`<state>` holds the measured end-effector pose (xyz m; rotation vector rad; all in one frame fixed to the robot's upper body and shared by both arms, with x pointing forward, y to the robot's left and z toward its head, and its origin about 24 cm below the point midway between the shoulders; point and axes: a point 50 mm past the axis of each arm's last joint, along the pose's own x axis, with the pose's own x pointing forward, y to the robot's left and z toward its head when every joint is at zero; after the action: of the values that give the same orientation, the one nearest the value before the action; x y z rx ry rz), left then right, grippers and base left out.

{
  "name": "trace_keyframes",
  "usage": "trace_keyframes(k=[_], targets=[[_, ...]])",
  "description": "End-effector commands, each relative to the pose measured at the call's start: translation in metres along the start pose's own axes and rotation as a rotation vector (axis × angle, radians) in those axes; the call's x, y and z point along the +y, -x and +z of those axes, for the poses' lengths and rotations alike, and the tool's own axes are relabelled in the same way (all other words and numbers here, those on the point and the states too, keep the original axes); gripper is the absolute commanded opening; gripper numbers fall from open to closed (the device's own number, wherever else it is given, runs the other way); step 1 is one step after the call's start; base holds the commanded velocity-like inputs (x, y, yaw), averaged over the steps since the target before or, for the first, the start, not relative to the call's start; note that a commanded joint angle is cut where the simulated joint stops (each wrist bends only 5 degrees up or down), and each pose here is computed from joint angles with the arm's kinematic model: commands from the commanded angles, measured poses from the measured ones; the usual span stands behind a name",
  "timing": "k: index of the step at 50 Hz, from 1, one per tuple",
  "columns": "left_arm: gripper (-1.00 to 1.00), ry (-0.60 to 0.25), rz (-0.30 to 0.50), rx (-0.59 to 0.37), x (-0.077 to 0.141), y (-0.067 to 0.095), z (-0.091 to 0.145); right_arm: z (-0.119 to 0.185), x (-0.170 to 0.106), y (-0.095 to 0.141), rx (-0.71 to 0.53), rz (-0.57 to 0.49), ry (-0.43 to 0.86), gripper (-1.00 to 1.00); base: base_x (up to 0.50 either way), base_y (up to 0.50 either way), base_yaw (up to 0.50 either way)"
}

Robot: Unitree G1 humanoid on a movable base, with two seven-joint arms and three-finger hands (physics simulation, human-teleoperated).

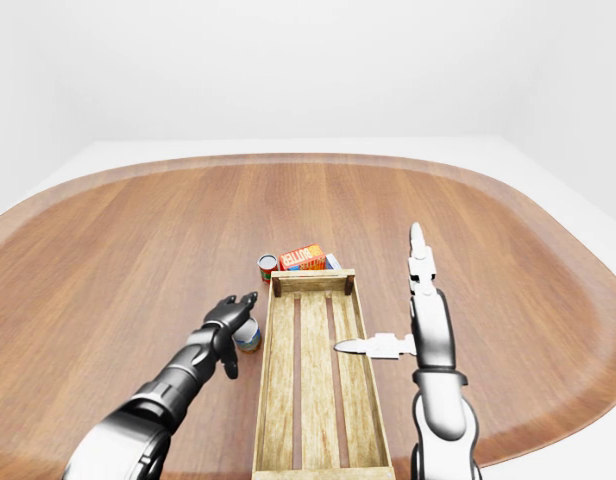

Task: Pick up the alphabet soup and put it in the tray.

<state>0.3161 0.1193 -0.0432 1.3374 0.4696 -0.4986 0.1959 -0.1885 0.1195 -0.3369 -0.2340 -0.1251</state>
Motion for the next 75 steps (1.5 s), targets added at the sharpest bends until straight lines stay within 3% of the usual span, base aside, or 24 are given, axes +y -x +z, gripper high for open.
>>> trace_keyframes(k=[1, 67, 68, 69, 71, 73, 74, 75], targets=[[1.00, -0.016, -0.020, 0.017, -0.006, -0.001, -0.004, 0.000, -0.001, 0.001, 0.001, 0.001, 0.002, 1.00, 0.00, 0.00, 0.00], [1.00, -0.005, -0.015, -0.026, -0.007, -0.002, 0.006, -0.001, -0.002, 0.001, 0.005, -0.001, 0.000, 1.00, 0.00, 0.00, 0.00], [0.85, -0.005, -0.012, -0.025, -0.006, -0.002, 0.006, -0.001, -0.002, 0.001, 0.006, 0.000, 0.001, 1.00, 0.00, 0.00, 0.00], [0.85, -0.005, -0.011, -0.025, -0.006, -0.002, 0.006, -0.001, -0.002, 0.001, 0.006, 0.000, 0.001, 1.00, 0.00, 0.00, 0.00], [0.45, -0.003, -0.011, -0.030, -0.007, -0.002, 0.007, -0.001, -0.002, 0.001, 0.006, 0.000, 0.001, 1.00, 0.00, 0.00, 0.00], [0.31, -0.001, -0.014, -0.030, -0.007, -0.002, 0.007, -0.001, -0.002, 0.001, 0.005, 0.000, 0.001, 1.00, 0.00, 0.00, 0.00], [0.11, -0.002, -0.011, -0.031, -0.007, -0.002, 0.007, -0.001, -0.002, 0.001, 0.005, -0.001, 0.002, 1.00, 0.00, 0.00, 0.00], [0.10, 0.000, -0.012, -0.033, -0.007, -0.002, 0.007, -0.001, -0.002, 0.001, 0.005, -0.001, 0.000, 1.00, 0.00, 0.00, 0.00]])
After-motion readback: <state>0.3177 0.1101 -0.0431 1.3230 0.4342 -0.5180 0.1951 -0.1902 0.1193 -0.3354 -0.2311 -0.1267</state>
